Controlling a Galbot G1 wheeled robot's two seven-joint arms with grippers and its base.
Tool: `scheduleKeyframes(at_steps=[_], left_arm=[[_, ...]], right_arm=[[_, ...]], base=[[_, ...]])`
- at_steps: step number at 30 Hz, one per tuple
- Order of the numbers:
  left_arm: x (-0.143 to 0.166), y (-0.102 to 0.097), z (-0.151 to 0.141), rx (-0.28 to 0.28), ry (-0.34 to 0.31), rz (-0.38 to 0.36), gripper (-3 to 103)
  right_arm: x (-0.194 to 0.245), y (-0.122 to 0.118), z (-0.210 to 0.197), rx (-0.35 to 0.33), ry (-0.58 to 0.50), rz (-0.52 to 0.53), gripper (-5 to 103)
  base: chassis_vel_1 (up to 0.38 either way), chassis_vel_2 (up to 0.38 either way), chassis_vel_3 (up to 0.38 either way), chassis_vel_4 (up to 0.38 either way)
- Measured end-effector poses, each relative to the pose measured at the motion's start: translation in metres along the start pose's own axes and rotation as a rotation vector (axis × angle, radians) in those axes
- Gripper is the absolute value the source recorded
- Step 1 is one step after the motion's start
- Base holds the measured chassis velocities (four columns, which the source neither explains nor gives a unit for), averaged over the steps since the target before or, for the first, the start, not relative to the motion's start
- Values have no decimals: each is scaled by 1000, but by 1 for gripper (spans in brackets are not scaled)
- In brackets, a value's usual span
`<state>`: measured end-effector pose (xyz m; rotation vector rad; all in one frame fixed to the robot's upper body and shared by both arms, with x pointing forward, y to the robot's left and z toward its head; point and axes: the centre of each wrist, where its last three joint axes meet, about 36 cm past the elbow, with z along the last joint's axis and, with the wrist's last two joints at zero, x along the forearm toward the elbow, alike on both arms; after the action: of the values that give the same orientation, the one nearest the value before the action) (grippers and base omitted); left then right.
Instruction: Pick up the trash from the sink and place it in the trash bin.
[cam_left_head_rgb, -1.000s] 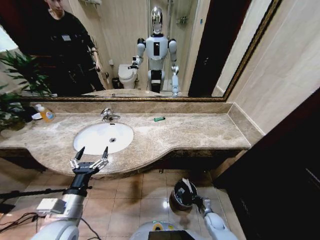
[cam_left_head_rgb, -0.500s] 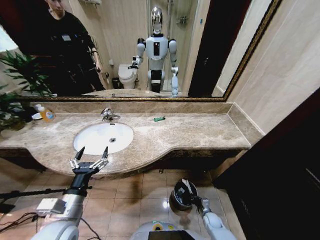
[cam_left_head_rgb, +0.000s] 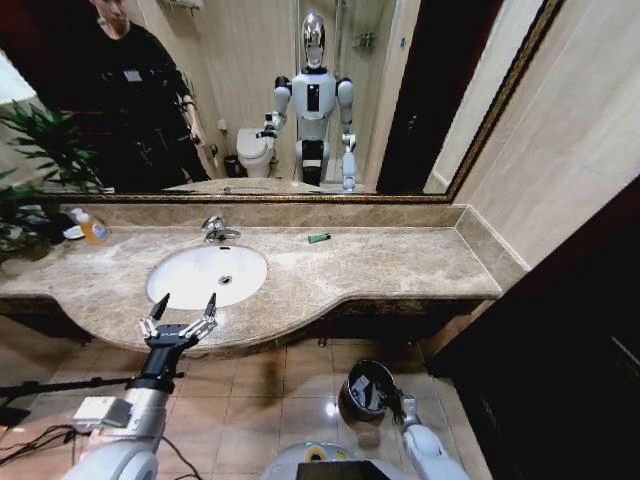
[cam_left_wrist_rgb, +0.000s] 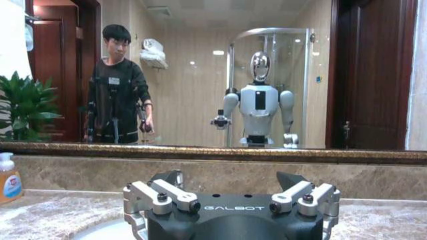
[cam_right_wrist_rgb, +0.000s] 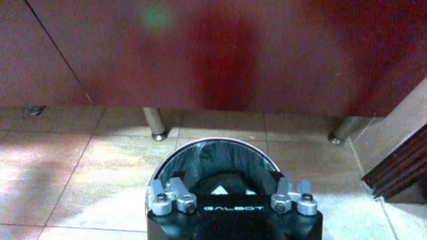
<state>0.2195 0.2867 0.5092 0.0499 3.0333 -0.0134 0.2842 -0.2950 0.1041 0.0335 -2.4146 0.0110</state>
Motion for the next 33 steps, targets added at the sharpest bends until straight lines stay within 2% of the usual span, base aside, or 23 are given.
scheduleKeyframes(at_steps=[2,3,5,6,7,33], left_arm=[[0,0,0,0,0,0,100],[0,0,0,0,0,0,100],[0,0,0,0,0,0,100],[0,0,0,0,0,0,100],[0,0,0,0,0,0,100],[0,0,0,0,0,0,100]], right_arm=[[0,1,0,0,0,0,71],[1,2,2,2,1,-2,82],[1,2,2,4,1,-2,82],[2,4,3,4,0,-4,96],[2,5,3,3,-1,-5,99],[9,10,-6,1,-25,-3,100]], base=[[0,0,0,0],[0,0,0,0],[0,0,0,0],[0,0,0,0],[0,0,0,0],[0,0,0,0]])
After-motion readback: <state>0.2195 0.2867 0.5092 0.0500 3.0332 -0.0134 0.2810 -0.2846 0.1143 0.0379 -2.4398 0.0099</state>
